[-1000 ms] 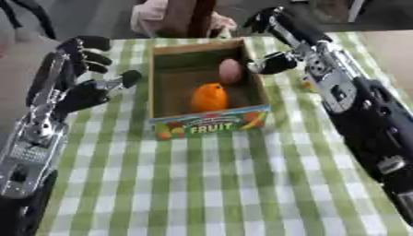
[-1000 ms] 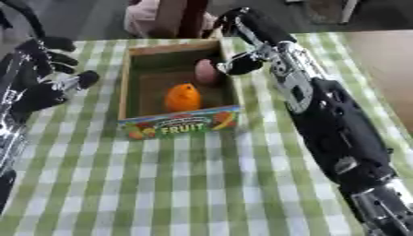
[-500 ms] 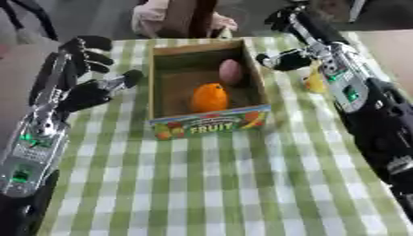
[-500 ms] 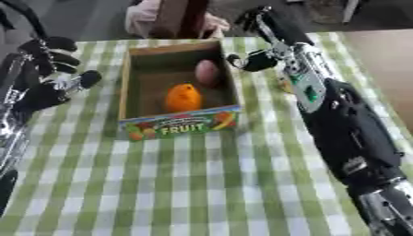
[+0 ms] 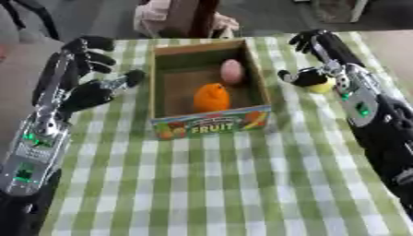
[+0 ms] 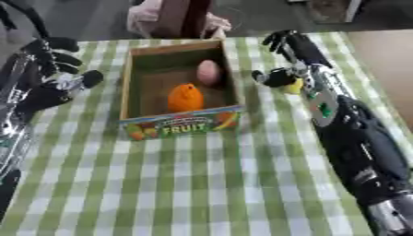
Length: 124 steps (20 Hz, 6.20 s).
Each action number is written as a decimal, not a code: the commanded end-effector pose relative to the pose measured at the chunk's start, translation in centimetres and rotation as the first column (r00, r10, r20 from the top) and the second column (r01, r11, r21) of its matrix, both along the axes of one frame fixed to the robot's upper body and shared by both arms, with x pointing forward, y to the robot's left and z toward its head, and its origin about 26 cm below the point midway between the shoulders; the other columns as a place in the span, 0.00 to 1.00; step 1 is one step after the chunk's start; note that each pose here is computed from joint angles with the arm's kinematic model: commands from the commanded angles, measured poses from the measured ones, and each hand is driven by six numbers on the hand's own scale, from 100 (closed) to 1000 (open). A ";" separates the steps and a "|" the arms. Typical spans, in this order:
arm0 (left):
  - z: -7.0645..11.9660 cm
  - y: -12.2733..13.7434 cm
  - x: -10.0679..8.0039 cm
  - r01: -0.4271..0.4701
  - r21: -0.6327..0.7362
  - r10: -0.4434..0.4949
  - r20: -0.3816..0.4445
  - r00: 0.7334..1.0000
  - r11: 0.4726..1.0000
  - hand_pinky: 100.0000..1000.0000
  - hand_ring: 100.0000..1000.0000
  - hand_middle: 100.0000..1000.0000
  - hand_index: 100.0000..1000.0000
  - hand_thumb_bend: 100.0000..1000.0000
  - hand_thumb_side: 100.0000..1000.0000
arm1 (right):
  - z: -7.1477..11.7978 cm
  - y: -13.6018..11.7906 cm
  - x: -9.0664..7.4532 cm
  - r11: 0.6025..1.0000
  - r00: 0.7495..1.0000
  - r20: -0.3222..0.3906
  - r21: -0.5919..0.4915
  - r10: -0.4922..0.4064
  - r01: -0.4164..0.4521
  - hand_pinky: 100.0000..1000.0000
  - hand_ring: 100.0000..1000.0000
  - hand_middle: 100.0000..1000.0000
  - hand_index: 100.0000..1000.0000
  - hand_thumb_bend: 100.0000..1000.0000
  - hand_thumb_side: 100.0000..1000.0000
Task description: Pick up objects on the table and place them in the box.
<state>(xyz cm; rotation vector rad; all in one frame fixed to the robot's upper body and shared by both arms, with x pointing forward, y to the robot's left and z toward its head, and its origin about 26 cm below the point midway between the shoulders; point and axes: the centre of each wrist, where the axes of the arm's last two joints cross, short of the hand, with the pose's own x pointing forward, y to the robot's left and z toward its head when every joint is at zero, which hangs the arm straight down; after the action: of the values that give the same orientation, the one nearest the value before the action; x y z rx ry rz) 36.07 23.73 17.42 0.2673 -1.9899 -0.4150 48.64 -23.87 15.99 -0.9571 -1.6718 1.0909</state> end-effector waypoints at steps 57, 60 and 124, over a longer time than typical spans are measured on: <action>1.1 0.7 -0.1 -0.015 0.010 0.015 0.032 0.999 1.000 0.59 0.59 0.62 0.69 0.83 0.27 | 1.1 -4.4 -0.1 0.979 0.977 0.069 0.042 -0.200 0.197 0.58 0.56 0.45 0.14 0.05 0.00; 1.0 0.7 -0.1 -0.015 0.011 0.014 0.030 0.999 1.000 0.59 0.59 0.62 0.69 0.83 0.27 | 2.5 -3.6 -0.2 0.984 0.979 0.112 0.067 -0.169 0.162 0.58 0.56 0.44 0.14 0.05 0.00; 1.3 -0.7 0.0 0.045 -0.003 -0.044 0.035 0.998 0.999 0.59 0.59 0.62 0.69 0.83 0.27 | 1.6 14.1 -1.1 0.950 0.948 0.080 -0.079 0.307 -0.301 0.61 0.60 0.54 0.81 0.42 0.17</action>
<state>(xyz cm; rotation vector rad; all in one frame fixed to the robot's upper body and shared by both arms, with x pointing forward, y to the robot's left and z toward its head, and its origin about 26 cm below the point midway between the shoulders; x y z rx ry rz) 36.23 22.88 17.92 0.2234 -2.0067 -0.4363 47.40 -9.46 15.95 -0.7895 -1.8689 1.3621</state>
